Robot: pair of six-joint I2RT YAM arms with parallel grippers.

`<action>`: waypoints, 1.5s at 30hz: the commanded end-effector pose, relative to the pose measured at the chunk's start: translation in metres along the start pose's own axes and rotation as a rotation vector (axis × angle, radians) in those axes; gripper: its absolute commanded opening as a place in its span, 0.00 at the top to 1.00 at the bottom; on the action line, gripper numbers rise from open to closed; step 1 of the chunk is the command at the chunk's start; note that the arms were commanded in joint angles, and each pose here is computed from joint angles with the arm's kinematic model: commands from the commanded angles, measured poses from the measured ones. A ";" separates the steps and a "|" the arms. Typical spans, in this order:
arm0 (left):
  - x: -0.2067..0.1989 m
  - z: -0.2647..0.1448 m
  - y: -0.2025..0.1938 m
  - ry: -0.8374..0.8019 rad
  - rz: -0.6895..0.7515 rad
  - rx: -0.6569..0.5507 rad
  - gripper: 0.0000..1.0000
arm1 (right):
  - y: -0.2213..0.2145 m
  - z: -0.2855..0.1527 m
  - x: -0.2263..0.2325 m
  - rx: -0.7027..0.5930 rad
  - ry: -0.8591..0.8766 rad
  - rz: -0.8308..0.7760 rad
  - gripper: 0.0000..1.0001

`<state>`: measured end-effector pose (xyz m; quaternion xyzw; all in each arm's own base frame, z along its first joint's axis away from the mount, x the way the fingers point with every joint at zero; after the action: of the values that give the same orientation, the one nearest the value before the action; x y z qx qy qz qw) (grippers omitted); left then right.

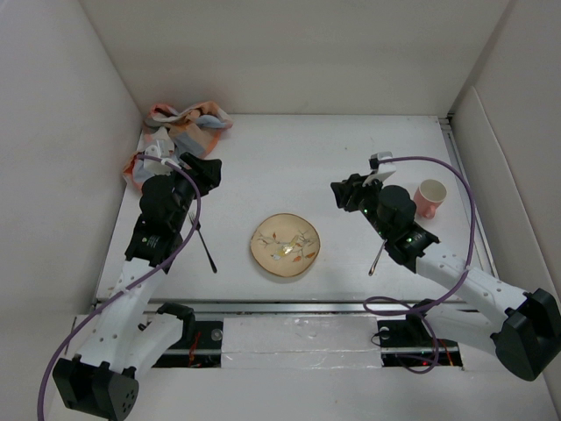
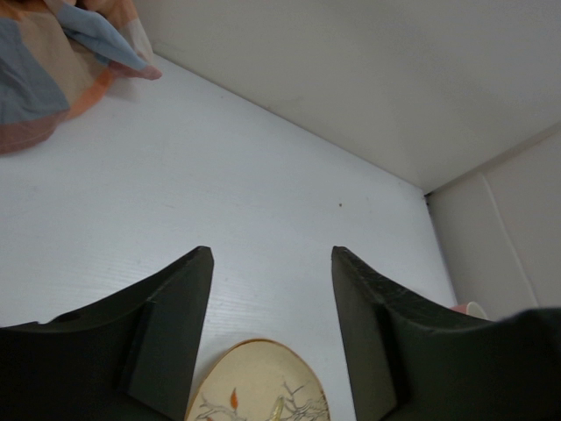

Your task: Set the dinner table for one person

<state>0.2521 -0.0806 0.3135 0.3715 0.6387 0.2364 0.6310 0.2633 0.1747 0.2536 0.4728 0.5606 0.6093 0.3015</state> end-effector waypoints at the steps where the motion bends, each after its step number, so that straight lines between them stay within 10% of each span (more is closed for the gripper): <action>1: -0.009 0.019 0.006 -0.073 -0.092 -0.078 0.46 | 0.022 0.002 0.006 -0.099 0.041 0.039 0.58; 4: -0.002 0.055 -0.007 -0.043 -0.131 -0.088 0.64 | 0.018 0.005 0.008 -0.086 0.055 0.032 0.97; 9: 0.020 0.138 -0.006 0.168 -0.090 -0.100 0.94 | 0.014 0.006 0.005 -0.076 0.038 0.021 1.00; 16: 0.086 0.247 0.023 0.479 0.063 -0.008 0.66 | 0.007 0.013 0.000 -0.054 0.008 0.015 0.98; 19: 0.107 0.264 0.039 0.492 0.104 0.005 0.50 | 0.007 0.014 0.001 -0.046 0.017 0.009 0.79; 25: 0.132 0.309 0.045 0.614 0.208 0.031 0.48 | 0.005 0.017 0.008 -0.036 0.063 -0.002 0.50; 36: 0.221 0.319 0.105 0.554 -0.148 -0.102 0.30 | -0.009 0.031 0.018 0.041 0.122 -0.026 0.41; 45: 0.242 0.347 0.113 0.555 -0.143 -0.173 0.22 | -0.014 0.037 0.027 0.070 0.169 -0.048 0.38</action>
<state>0.6145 0.1429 0.1821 0.1932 0.8189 0.3362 0.4232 0.2804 0.2059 0.2155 0.4484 0.6290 0.5853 0.2464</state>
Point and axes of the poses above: each gripper's point midway between its finger pads, its own z axis out along the fingers, its own x axis along the line the jaws close on, y = z × x, the point moved 7 cm from there along -z, back along the fingers, and after that the axes turned 3 degrees about -z, right-handed, at the moved point
